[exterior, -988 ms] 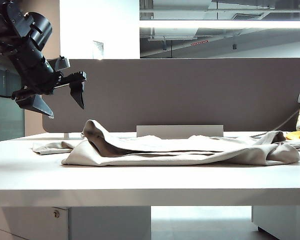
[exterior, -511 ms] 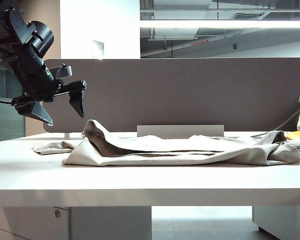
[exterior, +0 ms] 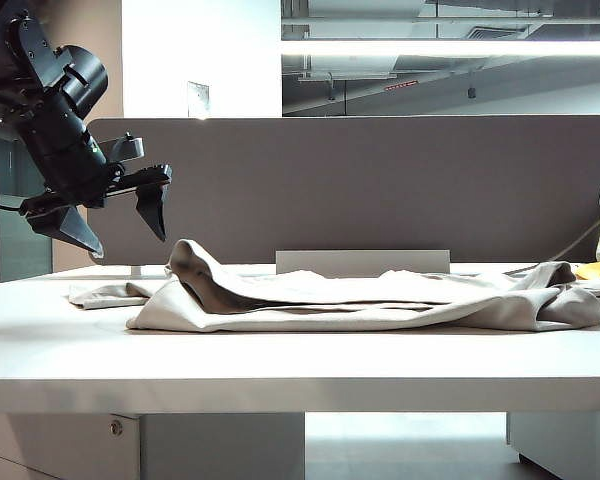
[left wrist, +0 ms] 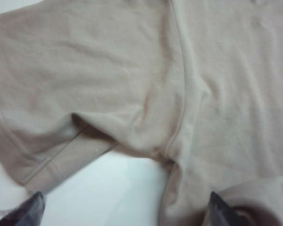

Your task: Fold the bottom side of the T-shirt horizontally towards the center, about one-third of the way, then fold the sleeve back towards the center, creating a straight line along the edge of the T-shirt, and finally fold the bottom of the T-shirt up towards the top, creating a neat rectangle.

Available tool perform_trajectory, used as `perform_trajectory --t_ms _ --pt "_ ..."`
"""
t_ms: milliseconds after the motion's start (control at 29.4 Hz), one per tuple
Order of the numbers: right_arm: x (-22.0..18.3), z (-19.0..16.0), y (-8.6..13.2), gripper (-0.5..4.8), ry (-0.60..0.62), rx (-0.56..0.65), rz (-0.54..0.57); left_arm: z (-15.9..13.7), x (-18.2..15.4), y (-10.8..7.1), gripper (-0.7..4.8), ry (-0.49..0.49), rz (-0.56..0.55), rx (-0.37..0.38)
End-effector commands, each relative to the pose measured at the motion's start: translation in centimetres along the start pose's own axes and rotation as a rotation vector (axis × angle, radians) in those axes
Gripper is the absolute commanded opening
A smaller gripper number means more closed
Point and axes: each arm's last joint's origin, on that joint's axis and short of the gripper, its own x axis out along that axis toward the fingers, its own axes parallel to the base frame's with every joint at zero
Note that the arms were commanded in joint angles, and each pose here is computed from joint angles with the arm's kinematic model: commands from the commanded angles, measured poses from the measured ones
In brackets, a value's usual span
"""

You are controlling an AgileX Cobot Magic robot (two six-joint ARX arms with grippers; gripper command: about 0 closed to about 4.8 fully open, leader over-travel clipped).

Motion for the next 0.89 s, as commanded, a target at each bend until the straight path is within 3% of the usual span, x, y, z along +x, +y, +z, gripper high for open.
perform_trajectory --t_ms 34,409,613,784,818,852,886 --pt "1.6 -0.6 -0.5 2.83 0.039 0.017 -0.007 0.3 -0.2 0.0 4.57 -0.014 -0.003 0.015" --pt "3.0 -0.9 -0.1 2.83 0.03 0.023 0.026 0.6 -0.2 -0.1 4.57 -0.035 -0.007 0.018" --pt "4.3 -2.4 0.3 2.6 0.083 0.065 0.051 1.3 -0.6 -0.3 4.57 -0.049 -0.027 0.02" --pt "5.3 -3.5 1.2 1.84 0.122 0.069 0.059 1.7 -0.7 -0.3 4.57 -0.052 -0.024 0.029" --pt "5.3 -3.5 1.2 1.3 0.122 0.069 0.059 1.7 -0.7 -0.3 4.57 -0.052 -0.024 0.035" --pt "5.4 -3.6 1.3 0.42 0.122 0.067 0.062 1.7 -0.7 -0.3 4.57 -0.052 -0.024 0.036" --pt "5.3 -3.6 1.3 0.16 0.124 0.067 0.07 1.7 -0.7 -0.3 4.57 -0.052 -0.024 0.037"
